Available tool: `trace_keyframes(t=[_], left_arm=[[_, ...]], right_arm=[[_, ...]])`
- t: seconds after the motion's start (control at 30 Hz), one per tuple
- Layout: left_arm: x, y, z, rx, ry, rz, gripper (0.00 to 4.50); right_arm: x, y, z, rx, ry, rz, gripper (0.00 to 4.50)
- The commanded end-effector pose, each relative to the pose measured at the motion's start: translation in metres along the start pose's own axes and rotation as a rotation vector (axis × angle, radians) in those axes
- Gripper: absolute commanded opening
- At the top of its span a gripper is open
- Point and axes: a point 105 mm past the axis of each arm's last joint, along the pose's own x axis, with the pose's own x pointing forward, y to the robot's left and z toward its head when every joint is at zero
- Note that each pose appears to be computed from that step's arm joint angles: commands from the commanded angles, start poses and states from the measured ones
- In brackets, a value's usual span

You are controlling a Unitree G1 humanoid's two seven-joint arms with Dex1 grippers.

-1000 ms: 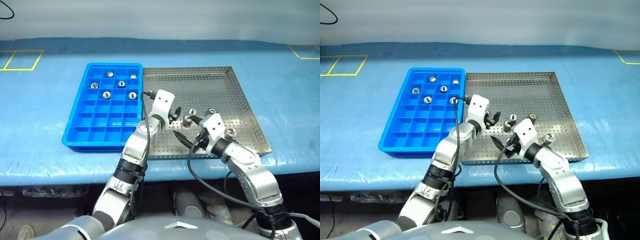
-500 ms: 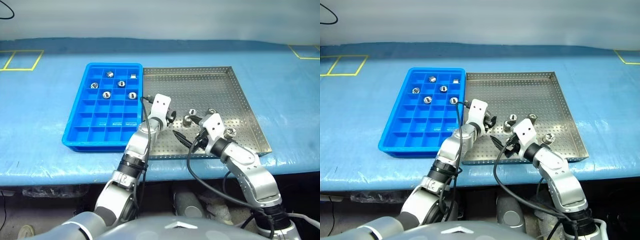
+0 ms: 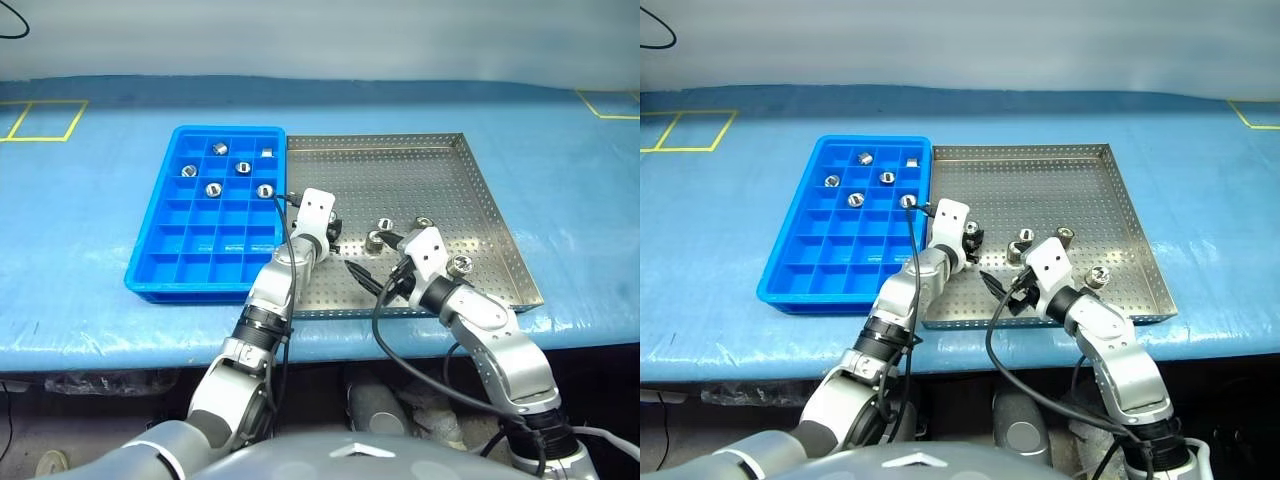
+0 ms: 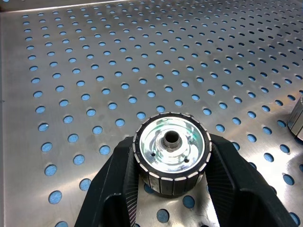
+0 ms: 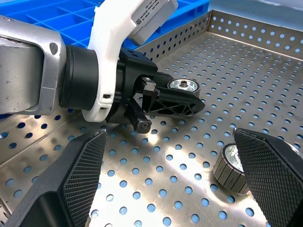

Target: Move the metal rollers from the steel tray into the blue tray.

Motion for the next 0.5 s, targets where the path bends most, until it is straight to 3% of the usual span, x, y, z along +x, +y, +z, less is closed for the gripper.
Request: trace_keyframes(t=[0.03, 0.17, 0.3, 0.5], left_arm=[[-0.013, -0.008, 0.042, -0.016, -0.184, 0.015, 1.71], [-0.040, 0.006, 0.071, -0.033, -0.362, 0.137, 1.71], [-0.062, 0.022, 0.087, -0.051, -0.459, 0.278, 1.71], [-0.084, 0.061, 0.084, -0.089, -0.481, 0.500, 1.71]], right_arm=[[0.000, -0.001, 0.008, -0.018, -0.037, -0.012, 4.50], [0.003, -0.002, 0.008, -0.018, -0.039, -0.007, 4.50], [0.007, -0.001, 0.006, -0.018, -0.036, 0.006, 4.50], [0.010, 0.003, 0.006, -0.017, -0.037, 0.029, 4.50]])
